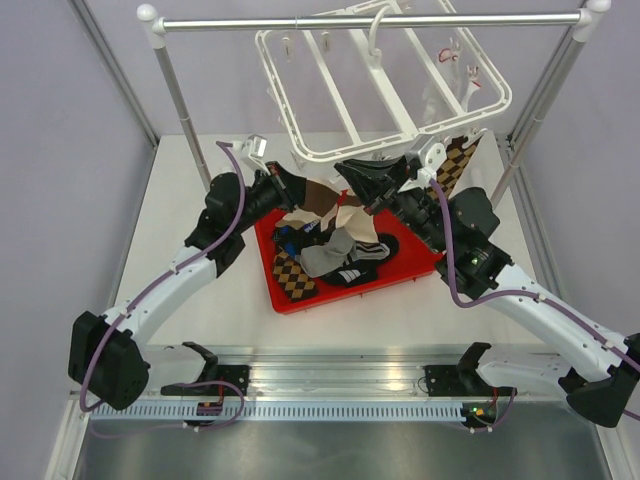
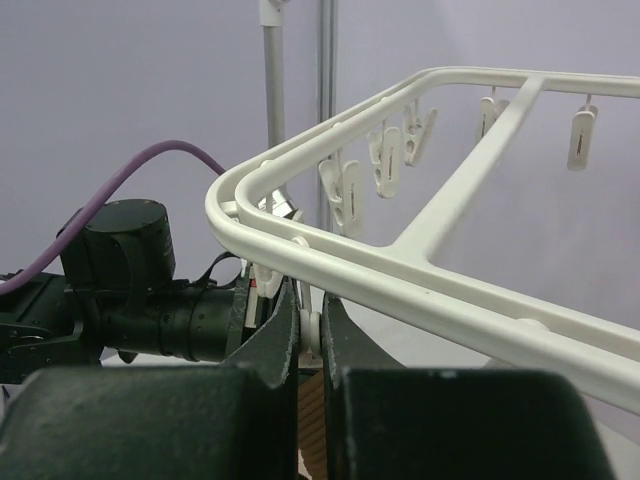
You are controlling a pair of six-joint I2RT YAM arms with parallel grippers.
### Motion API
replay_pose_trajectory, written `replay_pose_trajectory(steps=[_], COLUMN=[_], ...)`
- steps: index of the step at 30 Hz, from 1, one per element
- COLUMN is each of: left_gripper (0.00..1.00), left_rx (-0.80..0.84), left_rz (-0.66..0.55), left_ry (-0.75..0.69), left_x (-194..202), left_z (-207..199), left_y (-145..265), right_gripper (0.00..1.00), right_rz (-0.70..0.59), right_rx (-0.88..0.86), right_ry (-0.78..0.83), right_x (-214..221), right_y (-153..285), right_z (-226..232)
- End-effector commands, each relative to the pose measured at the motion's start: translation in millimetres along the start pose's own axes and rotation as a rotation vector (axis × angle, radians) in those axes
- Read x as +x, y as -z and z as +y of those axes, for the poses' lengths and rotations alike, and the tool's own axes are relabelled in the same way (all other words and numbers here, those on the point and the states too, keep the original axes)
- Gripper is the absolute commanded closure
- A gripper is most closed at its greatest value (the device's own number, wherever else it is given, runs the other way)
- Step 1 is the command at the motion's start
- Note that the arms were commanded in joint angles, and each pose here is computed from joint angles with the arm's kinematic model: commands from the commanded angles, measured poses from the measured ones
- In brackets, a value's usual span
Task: Remove the socks clipped to the hanger
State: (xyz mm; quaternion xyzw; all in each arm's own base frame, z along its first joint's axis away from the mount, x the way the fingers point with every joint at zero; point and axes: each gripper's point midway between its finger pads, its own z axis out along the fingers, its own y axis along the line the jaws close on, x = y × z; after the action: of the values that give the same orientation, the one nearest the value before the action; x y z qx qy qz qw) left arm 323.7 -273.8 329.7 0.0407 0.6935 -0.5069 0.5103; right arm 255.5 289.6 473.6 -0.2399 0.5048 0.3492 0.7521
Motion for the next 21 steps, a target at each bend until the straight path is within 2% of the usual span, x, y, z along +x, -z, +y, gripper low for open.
replay_pose_trajectory(steps=[1,6,8,9,10,12,13,18,21], left_gripper=[0.97,0.89,0.79,0.68,0.61,0.53,0.44,0.33,0.30], left_rx=[-0.142,-0.190,-0.209,-0.212,-0.220,-0.192,-0.202,-0.110,-0.050], left_rz=[-0.043,0.009,0.025,0.027,0.024,-0.007,-0.013,-0.149,-0.157], left_ry=[0.019,-0.002,-0.008,-0.011,-0.023,-0.050,-0.060,-0.121,-0.152], left_x=[-1.5,17.0,23.6,25.6,28.1,23.1,26.2,6.5,15.2], left_z=[32.4,56.3,64.6,66.3,69.2,64.5,69.3,48.0,40.0], left_y=[-1.7,-12.3,-13.9,-13.8,-11.9,-10.7,-7.7,7.8,15.0], right_gripper=[0.99,0.99,0.99,0.99,0.99,0.99,0.99,0.99,0.99], right_rz=[-0.026,-0.014,-0.009,-0.008,-0.006,-0.002,0.001,0.007,0.010], right_rx=[0.008,0.014,0.016,0.017,0.016,0.019,0.019,0.014,0.016], right_ry=[-0.010,-0.009,-0.005,-0.007,-0.005,-0.002,-0.004,-0.009,-0.009], right_x=[-8.9,-3.7,-1.9,-1.6,-1.3,-0.2,1.3,2.5,3.5], right_y=[-1.9,-3.7,-5.0,-5.3,-6.1,-6.7,-7.7,-12.7,-15.0], right_z=[0.0,-1.2,-1.8,-2.0,-1.8,-2.9,-2.5,-1.8,-2.2])
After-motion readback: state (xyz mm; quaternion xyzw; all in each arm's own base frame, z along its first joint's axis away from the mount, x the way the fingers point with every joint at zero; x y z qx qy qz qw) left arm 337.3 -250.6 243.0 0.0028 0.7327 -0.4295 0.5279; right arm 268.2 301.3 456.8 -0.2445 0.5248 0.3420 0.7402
